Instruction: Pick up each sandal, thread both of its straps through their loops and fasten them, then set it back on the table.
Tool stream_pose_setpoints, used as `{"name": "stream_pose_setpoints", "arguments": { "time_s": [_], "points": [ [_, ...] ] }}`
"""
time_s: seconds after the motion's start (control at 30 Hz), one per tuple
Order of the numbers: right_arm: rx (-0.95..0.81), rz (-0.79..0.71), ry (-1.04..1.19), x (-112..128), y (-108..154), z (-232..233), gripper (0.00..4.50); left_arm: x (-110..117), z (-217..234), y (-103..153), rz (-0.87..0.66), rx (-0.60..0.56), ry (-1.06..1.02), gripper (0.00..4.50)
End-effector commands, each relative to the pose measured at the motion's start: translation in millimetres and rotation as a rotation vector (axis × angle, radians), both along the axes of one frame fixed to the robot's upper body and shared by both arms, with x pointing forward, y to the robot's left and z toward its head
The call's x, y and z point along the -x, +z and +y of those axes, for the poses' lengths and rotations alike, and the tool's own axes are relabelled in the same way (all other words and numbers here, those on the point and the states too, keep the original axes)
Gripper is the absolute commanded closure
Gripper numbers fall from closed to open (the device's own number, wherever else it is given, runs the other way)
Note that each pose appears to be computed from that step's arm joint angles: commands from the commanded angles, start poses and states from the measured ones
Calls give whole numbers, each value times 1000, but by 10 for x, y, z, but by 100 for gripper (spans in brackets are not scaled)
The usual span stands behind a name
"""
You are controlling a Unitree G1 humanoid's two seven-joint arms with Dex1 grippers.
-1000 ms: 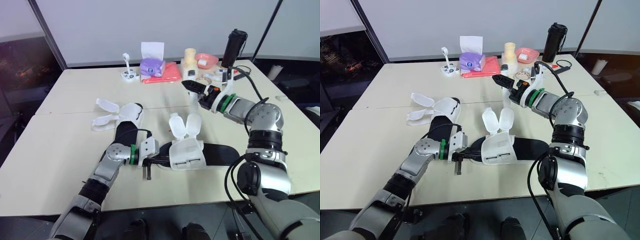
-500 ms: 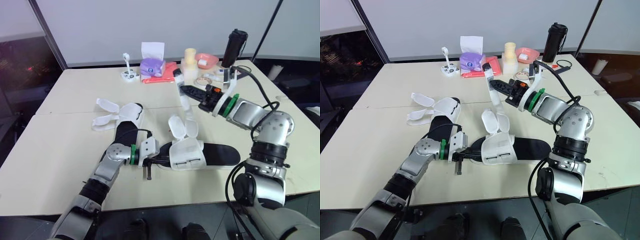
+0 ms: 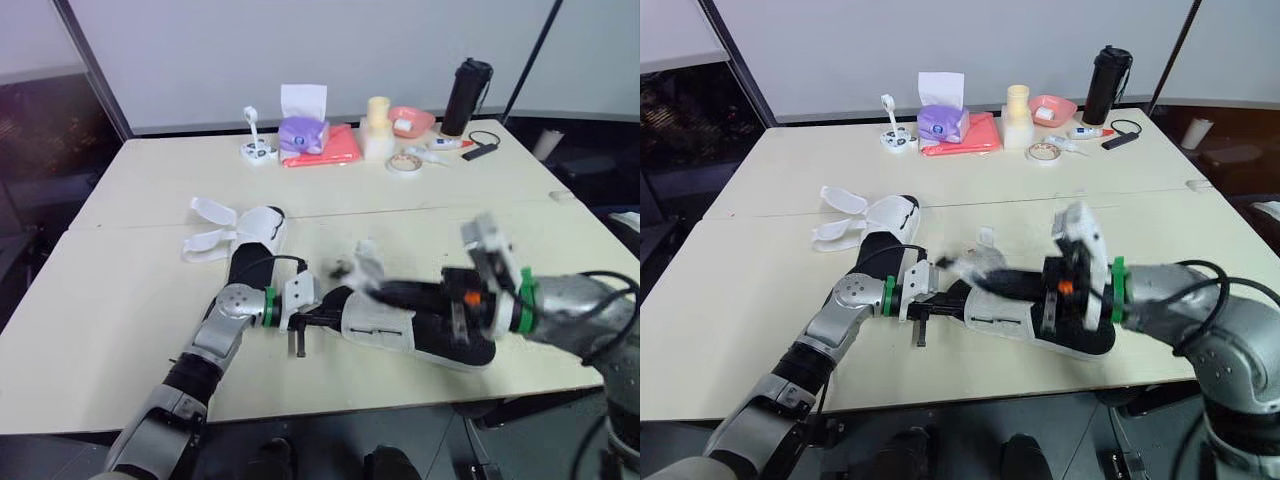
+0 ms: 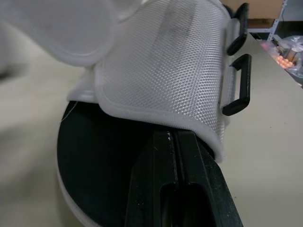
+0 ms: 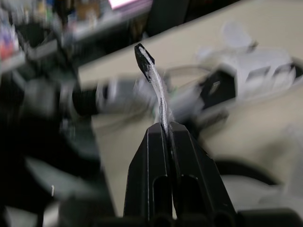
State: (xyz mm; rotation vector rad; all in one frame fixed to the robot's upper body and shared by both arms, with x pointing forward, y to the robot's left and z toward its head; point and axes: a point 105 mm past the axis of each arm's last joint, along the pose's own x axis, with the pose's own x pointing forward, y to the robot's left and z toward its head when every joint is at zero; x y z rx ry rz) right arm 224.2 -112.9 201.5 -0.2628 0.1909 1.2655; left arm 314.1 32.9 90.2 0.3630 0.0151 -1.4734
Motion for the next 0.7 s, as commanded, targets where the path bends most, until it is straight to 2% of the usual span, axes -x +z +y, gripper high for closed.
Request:
{"name": "stream_pose_setpoints", "arguments": {
  "time_s": [0.03, 0.27, 0.3, 0.4, 0.47, 0.5, 0.53, 0.57, 0.7],
  "points": [
    [144, -137, 76, 43, -146, -42, 448, -3, 7, -3, -9, -11, -10, 450],
    [241, -155, 144, 60, -383, -145, 448, 1, 6, -14, -11, -15, -15, 450],
    [240, -160, 148, 60, -383, -143, 393, 3, 5, -15, -11, -14, -15, 450],
    [262, -169, 164, 73, -400, -148, 268, 6, 5, -24, -11, -16, -15, 450],
    [270, -173, 171, 89, -409, -152, 158, 9, 2, -27, -11, -16, -15, 450],
    [292, -177, 179, 107, -427, -167, 124, 10, 1, -28, -11, -16, -16, 450],
    [316, -182, 190, 128, -447, -184, 63, 11, 0, -29, -10, -16, -16, 450],
    [341, -179, 199, 155, -469, -212, 21, 13, -1, -30, -10, -16, -17, 450],
    [398, -112, 207, 273, -496, -372, 21, 21, -20, -34, -11, -17, -23, 450]
  ]
}}
